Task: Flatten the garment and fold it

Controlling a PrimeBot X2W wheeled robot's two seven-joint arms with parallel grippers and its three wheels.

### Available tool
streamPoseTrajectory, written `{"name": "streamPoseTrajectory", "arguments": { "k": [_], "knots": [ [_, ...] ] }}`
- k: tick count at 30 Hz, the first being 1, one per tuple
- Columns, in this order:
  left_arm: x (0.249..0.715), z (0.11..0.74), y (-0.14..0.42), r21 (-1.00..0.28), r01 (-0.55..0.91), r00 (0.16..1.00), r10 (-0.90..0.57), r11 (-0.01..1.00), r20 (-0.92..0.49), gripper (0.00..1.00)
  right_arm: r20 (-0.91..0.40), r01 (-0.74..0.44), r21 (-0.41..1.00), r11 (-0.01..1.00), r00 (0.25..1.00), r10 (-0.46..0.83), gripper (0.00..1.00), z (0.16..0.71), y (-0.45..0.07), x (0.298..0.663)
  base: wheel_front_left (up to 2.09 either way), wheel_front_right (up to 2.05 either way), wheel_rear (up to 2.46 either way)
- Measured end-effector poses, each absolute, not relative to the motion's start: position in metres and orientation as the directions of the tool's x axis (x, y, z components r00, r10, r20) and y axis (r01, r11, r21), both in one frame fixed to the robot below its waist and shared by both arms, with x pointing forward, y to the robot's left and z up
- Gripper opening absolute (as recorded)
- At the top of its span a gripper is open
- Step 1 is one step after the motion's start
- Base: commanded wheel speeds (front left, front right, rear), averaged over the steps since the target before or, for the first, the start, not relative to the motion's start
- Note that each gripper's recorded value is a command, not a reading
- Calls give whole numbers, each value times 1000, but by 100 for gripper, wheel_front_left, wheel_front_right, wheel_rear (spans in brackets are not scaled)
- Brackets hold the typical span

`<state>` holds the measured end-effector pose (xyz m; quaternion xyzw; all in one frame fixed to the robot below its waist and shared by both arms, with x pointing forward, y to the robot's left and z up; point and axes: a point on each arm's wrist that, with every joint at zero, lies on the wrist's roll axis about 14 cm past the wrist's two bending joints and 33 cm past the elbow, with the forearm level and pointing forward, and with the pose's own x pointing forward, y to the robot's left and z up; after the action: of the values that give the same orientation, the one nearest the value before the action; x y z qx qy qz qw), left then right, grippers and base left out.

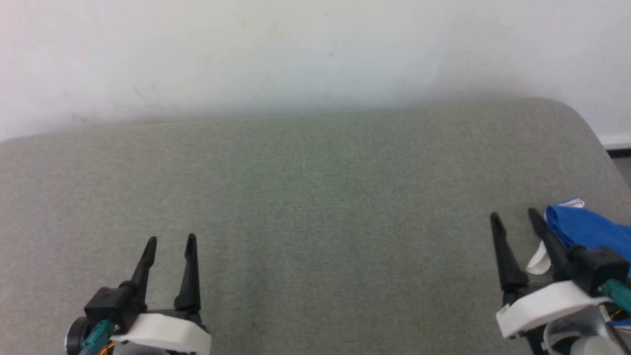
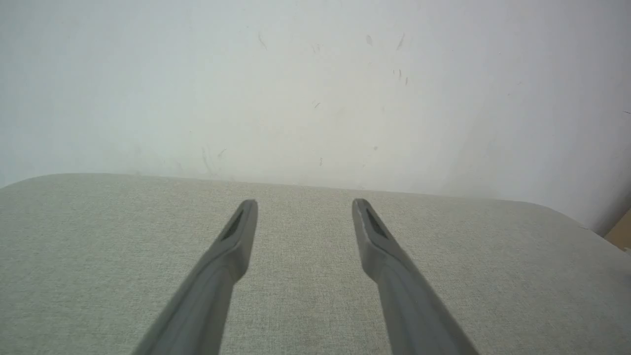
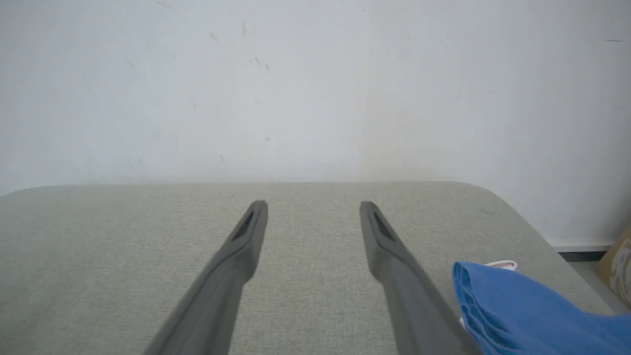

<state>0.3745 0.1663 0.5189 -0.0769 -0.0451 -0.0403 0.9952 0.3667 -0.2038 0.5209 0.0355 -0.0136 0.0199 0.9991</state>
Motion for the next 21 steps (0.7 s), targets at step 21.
{"name": "streamPoseTrajectory", "arguments": {
  "k": [21],
  "knots": [
    [323, 511, 214, -99, -46, 995, 54, 994, 80, 100, 70, -173, 70, 982, 983, 169, 100, 535, -147, 326, 0, 0, 0]
  ]
}}
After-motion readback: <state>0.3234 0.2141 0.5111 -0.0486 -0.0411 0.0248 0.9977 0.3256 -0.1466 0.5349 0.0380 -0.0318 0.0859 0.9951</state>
